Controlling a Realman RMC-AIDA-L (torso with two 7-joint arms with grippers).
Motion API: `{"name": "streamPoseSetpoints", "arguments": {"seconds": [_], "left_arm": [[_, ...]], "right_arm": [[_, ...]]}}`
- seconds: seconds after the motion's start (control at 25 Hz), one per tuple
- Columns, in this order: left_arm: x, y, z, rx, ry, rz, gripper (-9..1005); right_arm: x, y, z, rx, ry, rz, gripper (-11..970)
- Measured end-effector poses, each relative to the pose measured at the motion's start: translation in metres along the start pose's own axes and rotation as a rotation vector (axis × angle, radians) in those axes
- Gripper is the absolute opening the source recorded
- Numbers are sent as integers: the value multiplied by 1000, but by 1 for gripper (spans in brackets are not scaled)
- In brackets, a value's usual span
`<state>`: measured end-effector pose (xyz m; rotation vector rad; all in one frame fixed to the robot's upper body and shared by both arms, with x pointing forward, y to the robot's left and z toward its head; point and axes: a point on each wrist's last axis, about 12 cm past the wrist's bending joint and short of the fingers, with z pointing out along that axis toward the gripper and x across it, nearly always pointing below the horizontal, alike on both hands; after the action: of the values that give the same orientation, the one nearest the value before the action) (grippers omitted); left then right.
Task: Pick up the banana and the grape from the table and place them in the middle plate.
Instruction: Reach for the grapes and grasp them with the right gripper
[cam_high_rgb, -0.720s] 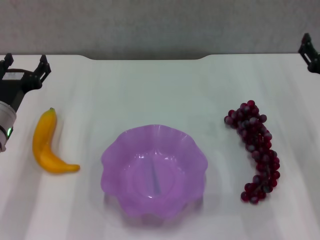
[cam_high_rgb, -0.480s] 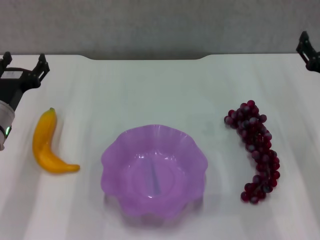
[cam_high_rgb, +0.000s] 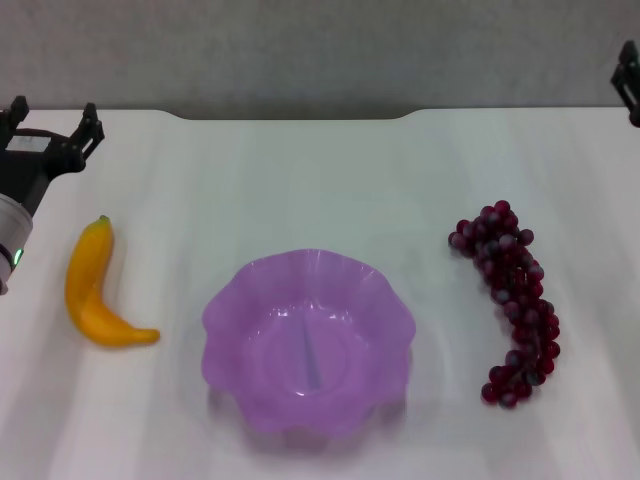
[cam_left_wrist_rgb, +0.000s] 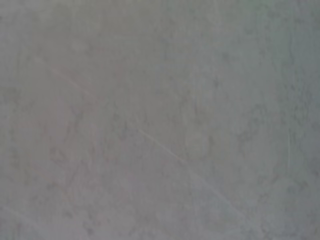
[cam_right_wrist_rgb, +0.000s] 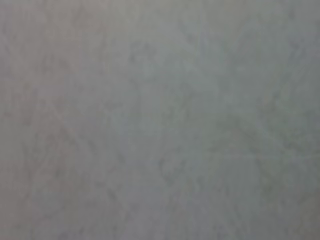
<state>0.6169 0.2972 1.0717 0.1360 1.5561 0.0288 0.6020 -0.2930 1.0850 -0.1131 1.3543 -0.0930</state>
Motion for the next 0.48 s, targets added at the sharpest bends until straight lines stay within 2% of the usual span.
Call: {"name": "streamPoseSetpoints", "arguments": {"seconds": [0.28, 0.48], "left_arm": [[-1, -4, 1, 5, -3, -7, 876], [1, -6, 1, 6, 9, -85, 876]], "right_arm": [[3, 2, -1, -2, 18, 40, 848], [7, -1, 5, 5, 76, 81, 848]]}}
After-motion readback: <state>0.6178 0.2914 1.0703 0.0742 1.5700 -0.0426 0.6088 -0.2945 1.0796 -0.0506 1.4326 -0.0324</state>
